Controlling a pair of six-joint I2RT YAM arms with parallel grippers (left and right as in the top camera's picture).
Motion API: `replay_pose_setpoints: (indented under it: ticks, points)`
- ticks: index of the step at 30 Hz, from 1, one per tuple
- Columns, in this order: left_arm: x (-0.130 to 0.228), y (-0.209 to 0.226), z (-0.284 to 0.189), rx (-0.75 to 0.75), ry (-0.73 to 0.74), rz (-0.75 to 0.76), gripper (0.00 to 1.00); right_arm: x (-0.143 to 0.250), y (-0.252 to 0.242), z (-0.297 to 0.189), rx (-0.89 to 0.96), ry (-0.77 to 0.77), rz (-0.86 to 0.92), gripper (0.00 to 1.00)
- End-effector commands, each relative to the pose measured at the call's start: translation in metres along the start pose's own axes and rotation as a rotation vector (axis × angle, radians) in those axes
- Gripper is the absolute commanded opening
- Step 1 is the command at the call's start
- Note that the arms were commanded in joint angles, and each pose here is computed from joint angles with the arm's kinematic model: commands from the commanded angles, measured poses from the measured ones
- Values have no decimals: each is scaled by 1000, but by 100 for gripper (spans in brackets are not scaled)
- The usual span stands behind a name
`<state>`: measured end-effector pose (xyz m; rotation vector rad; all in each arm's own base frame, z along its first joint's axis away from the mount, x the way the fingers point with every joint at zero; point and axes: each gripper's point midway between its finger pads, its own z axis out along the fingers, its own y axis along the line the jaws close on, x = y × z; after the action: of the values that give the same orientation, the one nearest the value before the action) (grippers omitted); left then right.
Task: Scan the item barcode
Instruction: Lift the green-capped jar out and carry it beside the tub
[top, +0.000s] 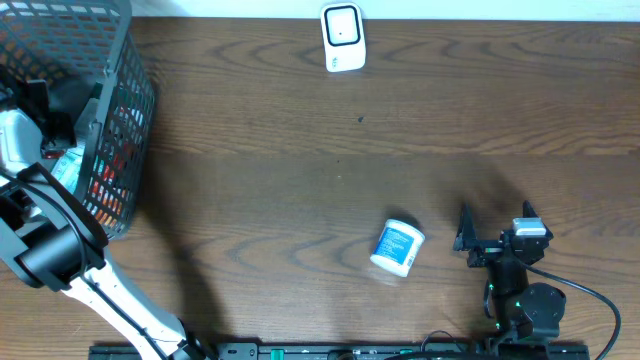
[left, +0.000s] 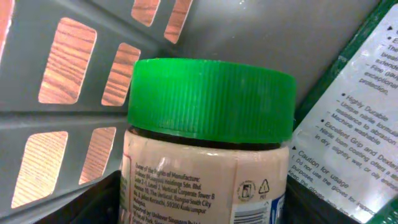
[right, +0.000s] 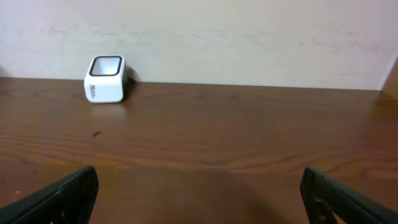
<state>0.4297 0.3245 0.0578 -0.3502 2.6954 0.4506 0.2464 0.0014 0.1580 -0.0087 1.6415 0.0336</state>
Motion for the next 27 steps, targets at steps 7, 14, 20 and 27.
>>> replay_pose_setpoints:
  ticks: [7, 14, 20, 27]
  points:
    - [-39, 19, -54, -31, -151, -210, 64, 0, -2, 0, 11, -1, 10, 99]
    - [-71, 40, -135, -56, -334, -376, 63, 0, -2, 0, 11, -1, 10, 99]
    - [-93, 49, -251, -51, -564, -502, 63, 0, -2, 0, 11, -1, 10, 99]
    - [-77, -39, -371, 292, -662, -477, 62, 0, -2, 0, 11, -1, 10, 99]
